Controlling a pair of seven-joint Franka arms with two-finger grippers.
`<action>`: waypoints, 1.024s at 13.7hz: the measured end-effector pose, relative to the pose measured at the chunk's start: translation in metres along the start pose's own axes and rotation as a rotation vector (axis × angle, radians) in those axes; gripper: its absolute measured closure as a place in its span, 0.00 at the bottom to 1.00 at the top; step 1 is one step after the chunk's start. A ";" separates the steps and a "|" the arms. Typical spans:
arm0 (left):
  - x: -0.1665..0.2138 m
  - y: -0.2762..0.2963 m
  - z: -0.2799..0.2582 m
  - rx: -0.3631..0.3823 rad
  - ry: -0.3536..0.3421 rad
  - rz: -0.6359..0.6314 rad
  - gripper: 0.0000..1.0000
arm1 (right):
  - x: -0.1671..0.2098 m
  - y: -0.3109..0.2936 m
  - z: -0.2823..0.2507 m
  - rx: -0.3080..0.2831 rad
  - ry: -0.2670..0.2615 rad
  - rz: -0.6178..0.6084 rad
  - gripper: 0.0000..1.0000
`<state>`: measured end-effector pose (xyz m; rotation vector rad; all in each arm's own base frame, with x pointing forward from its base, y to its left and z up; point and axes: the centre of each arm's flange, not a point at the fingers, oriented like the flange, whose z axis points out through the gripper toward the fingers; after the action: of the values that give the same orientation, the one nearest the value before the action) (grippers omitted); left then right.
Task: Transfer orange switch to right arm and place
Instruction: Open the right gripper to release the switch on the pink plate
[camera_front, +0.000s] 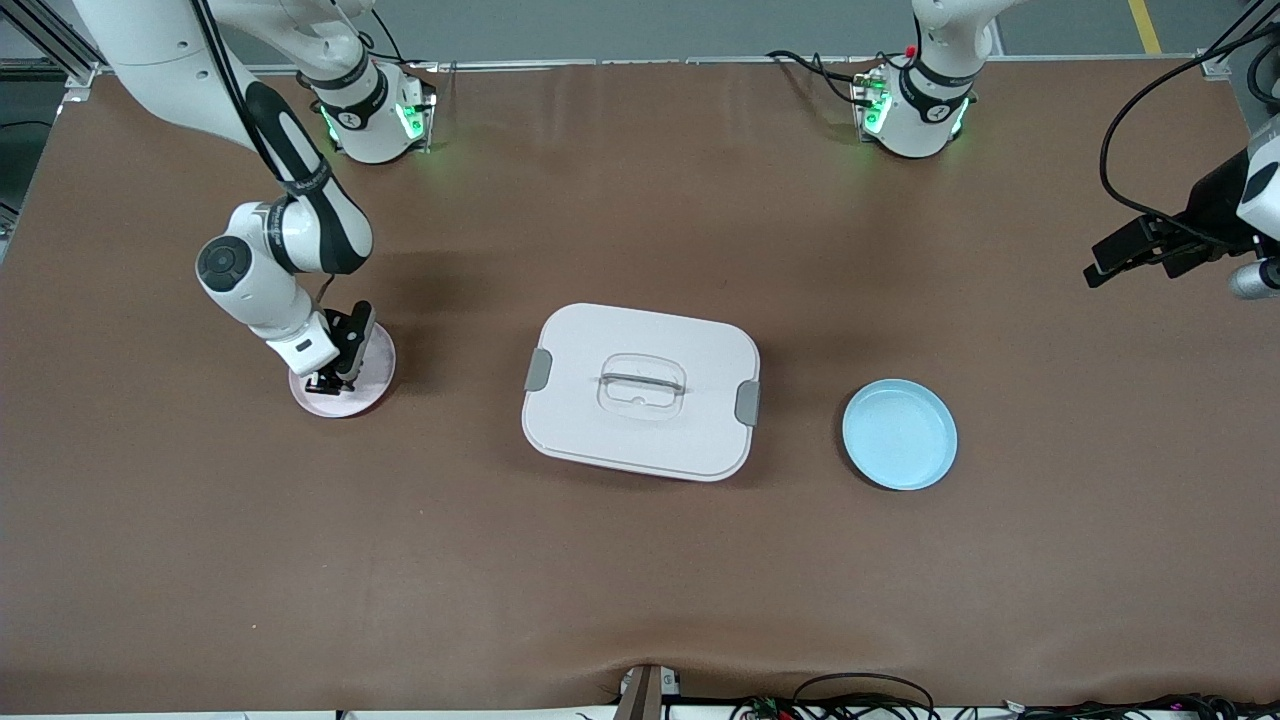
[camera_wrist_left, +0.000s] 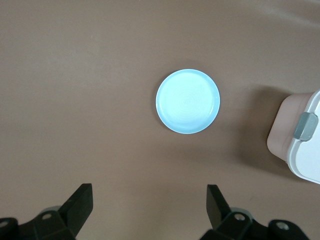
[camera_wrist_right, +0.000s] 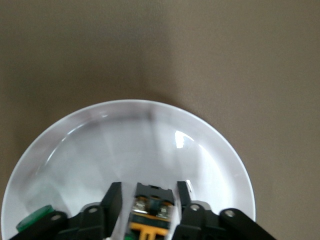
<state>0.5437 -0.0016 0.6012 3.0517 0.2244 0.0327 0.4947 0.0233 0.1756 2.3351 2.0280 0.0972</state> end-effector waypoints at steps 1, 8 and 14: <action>0.000 -0.001 0.000 -0.005 -0.001 0.000 0.00 | 0.003 -0.001 0.002 0.002 0.001 0.006 0.30; 0.006 -0.011 -0.014 -0.021 0.029 -0.006 0.00 | 0.006 -0.002 0.004 0.003 0.002 0.019 0.00; -0.001 0.041 -0.043 -0.026 0.088 0.081 0.00 | 0.016 0.017 -0.012 0.070 -0.001 0.064 0.00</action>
<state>0.5478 -0.0386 0.6470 3.0344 0.1049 0.1741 0.5129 0.0366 0.1891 2.4413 1.9884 0.0284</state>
